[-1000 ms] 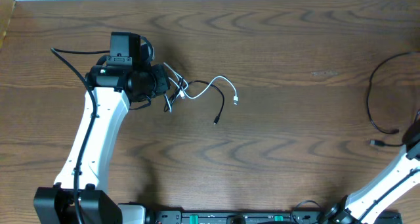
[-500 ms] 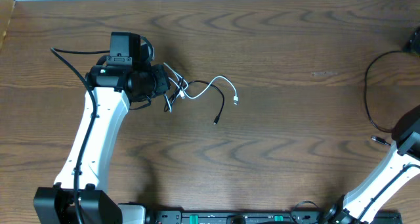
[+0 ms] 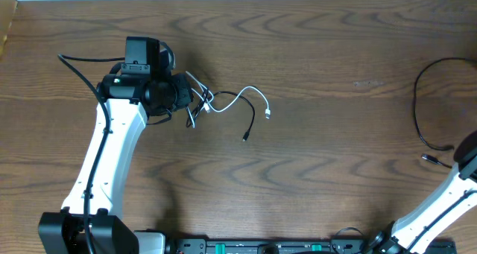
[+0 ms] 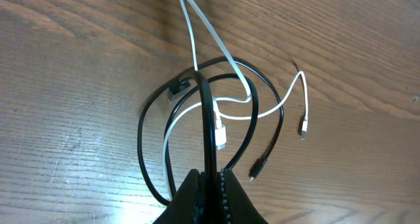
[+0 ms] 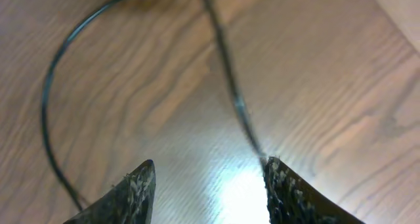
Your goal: Untangle cables
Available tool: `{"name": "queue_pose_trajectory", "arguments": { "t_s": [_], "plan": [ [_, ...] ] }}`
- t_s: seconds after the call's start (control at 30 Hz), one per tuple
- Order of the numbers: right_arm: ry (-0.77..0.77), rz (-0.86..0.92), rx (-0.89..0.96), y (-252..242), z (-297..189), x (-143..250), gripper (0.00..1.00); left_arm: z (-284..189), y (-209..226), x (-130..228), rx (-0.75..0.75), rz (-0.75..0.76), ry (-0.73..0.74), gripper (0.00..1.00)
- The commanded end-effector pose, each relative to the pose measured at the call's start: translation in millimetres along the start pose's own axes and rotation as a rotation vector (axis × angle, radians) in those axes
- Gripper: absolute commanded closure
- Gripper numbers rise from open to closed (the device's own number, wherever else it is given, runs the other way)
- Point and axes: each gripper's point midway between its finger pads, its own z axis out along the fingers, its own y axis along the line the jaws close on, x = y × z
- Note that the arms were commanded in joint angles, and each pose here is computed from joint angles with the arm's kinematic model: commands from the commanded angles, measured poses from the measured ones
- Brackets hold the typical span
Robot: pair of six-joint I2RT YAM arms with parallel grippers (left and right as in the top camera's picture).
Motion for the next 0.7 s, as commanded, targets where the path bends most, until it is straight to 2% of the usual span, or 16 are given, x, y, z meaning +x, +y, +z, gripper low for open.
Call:
{"name": "queue_pose_trajectory", "arguments": {
  "t_s": [0.0, 0.13, 0.27, 0.4, 0.43, 0.53, 0.63, 0.67],
  "plan": [
    [0.003, 0.069, 0.042, -23, 4, -1, 0.50, 4, 1, 5, 0.004, 0.016, 0.022, 0.92],
    [0.050, 0.094, 0.062, -41, 20, 9, 0.44, 4, 1, 5, 0.004, 0.016, 0.022, 0.92],
    [0.089, 0.129, 0.010, -46, 49, 22, 0.44, 4, 1, 5, 0.004, 0.016, 0.022, 0.92],
    [0.100, 0.152, -0.125, -28, 69, 28, 0.48, 4, 1, 5, 0.004, 0.016, 0.022, 0.92],
    [0.100, 0.154, -0.154, -23, 72, 29, 0.53, 4, 1, 5, 0.004, 0.015, 0.024, 0.92],
    [0.097, 0.152, -0.263, -1, 80, 32, 0.76, 4, 1, 6, 0.002, 0.014, 0.028, 0.92],
    [0.100, 0.089, -0.446, 36, 76, 35, 0.99, 4, 1, 7, 0.001, 0.013, 0.031, 0.92],
    [0.097, 0.048, -0.534, 52, 70, 36, 0.99, 4, 1, 7, 0.001, 0.013, 0.032, 0.92]
  ]
}}
